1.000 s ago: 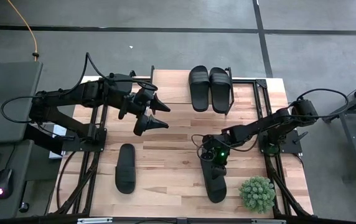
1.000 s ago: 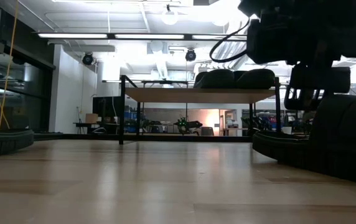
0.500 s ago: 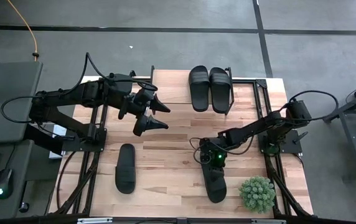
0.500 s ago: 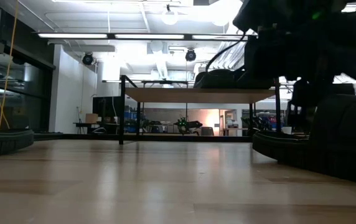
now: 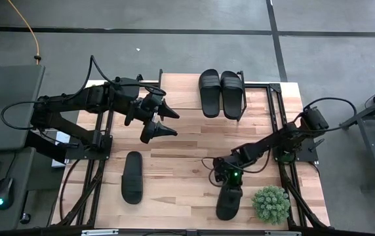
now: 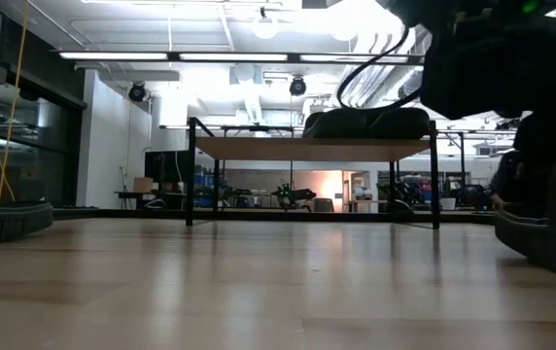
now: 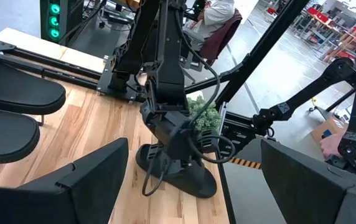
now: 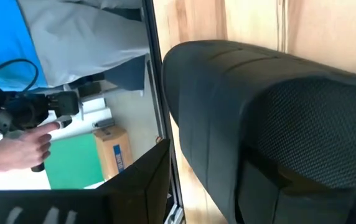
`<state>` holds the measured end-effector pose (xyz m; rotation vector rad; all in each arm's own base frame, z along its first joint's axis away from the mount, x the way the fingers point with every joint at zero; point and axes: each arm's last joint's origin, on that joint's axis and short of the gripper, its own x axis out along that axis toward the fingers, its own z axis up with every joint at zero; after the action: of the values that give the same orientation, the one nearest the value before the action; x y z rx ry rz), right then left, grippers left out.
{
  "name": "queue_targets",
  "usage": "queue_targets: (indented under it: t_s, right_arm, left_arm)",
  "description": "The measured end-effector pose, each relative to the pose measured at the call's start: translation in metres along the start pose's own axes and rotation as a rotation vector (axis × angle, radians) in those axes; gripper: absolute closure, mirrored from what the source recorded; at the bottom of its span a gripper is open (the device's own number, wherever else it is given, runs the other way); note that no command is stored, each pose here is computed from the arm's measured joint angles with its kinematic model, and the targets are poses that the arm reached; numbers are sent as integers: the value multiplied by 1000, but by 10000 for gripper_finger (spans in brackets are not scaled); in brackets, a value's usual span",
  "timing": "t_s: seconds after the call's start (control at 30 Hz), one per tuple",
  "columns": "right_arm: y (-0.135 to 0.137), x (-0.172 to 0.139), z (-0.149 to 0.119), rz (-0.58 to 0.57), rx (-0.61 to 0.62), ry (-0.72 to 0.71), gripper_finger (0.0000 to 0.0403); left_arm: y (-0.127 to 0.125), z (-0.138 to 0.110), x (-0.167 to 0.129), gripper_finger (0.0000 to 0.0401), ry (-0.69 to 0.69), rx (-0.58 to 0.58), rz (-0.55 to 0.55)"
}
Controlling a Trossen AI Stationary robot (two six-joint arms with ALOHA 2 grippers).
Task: Pick and place slides into the shelf
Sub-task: Put the black slide on the shelf
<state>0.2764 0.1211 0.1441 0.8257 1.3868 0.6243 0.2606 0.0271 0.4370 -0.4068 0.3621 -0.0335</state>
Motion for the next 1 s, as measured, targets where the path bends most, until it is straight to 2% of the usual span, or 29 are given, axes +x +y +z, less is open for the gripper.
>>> queue_targets:
  t_s: [0.2,0.5,1.0]
  right_arm:
    - [2,3,-2,-25,16,-9,281]
    - [2,4,-2,-34,16,-18,391]
    - [2,-4,3,21,60,0,400]
  left_arm:
    - [1,0,0,55,-1,2,2]
    - [1,0,0,55,-1,2,2]
    - [1,0,0,55,-2,10,2]
